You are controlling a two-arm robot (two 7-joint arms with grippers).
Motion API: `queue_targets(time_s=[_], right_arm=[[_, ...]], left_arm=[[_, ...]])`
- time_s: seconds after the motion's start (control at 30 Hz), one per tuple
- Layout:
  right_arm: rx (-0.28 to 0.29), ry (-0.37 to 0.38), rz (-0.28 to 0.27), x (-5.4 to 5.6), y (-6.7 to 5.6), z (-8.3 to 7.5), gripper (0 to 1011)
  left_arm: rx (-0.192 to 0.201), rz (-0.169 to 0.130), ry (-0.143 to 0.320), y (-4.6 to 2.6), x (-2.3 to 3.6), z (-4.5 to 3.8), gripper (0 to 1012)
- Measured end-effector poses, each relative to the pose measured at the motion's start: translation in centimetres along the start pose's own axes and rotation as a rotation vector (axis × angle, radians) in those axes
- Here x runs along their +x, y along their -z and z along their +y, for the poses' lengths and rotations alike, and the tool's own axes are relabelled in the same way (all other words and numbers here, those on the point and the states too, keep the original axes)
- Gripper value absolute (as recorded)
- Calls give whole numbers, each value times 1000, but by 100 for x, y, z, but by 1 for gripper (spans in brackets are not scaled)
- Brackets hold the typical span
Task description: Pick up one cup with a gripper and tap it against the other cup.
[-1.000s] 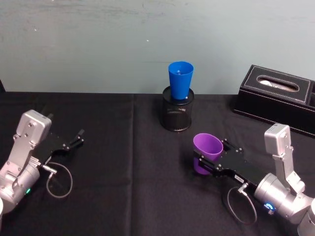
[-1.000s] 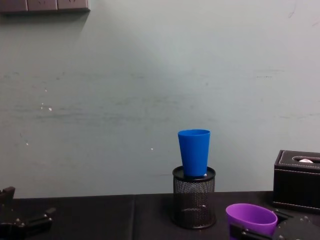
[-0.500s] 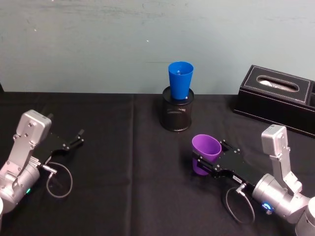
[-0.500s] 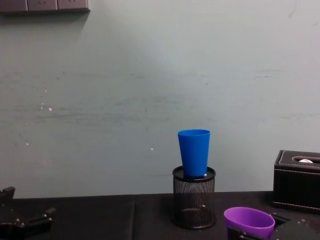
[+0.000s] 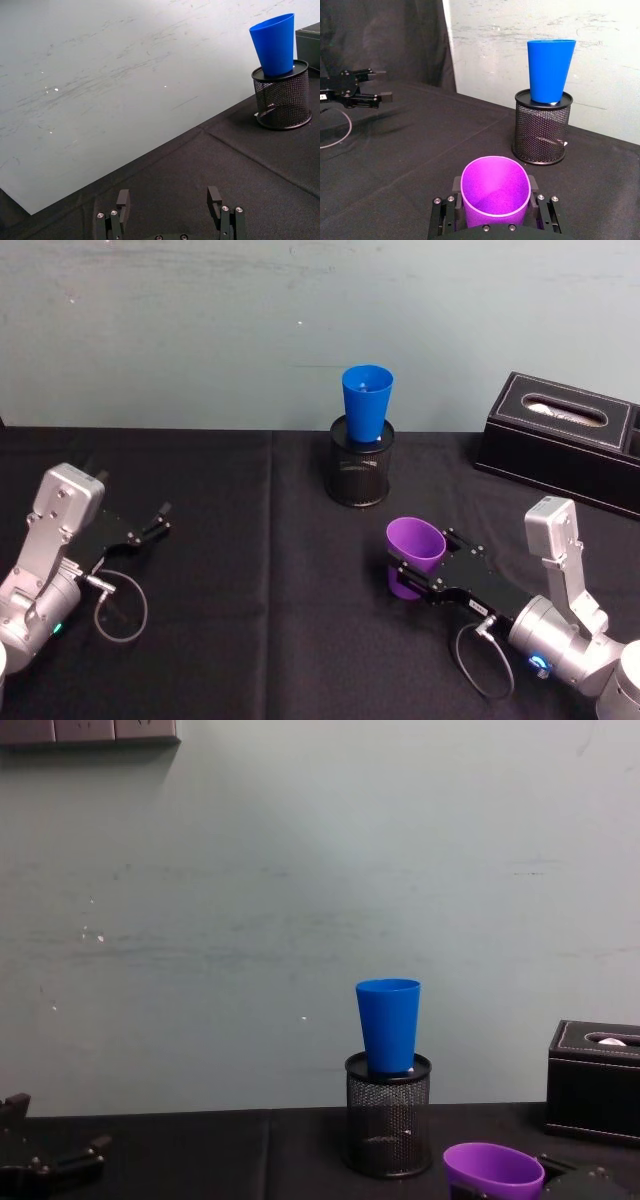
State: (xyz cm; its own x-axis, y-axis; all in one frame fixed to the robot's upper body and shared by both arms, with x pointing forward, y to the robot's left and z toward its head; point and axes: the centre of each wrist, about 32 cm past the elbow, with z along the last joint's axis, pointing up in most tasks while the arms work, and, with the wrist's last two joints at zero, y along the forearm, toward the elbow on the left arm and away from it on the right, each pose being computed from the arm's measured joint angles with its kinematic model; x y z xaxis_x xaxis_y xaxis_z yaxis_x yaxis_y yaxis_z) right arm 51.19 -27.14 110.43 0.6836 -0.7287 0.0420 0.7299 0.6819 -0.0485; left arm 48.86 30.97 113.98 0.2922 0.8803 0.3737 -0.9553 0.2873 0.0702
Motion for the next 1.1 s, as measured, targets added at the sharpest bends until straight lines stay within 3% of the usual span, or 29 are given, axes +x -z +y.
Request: queue_targets(time_s=[1.1], right_arm=[[-3, 0, 3, 3, 5, 0, 731]], left_arm=[[0, 0, 0, 0, 0, 0, 1011]])
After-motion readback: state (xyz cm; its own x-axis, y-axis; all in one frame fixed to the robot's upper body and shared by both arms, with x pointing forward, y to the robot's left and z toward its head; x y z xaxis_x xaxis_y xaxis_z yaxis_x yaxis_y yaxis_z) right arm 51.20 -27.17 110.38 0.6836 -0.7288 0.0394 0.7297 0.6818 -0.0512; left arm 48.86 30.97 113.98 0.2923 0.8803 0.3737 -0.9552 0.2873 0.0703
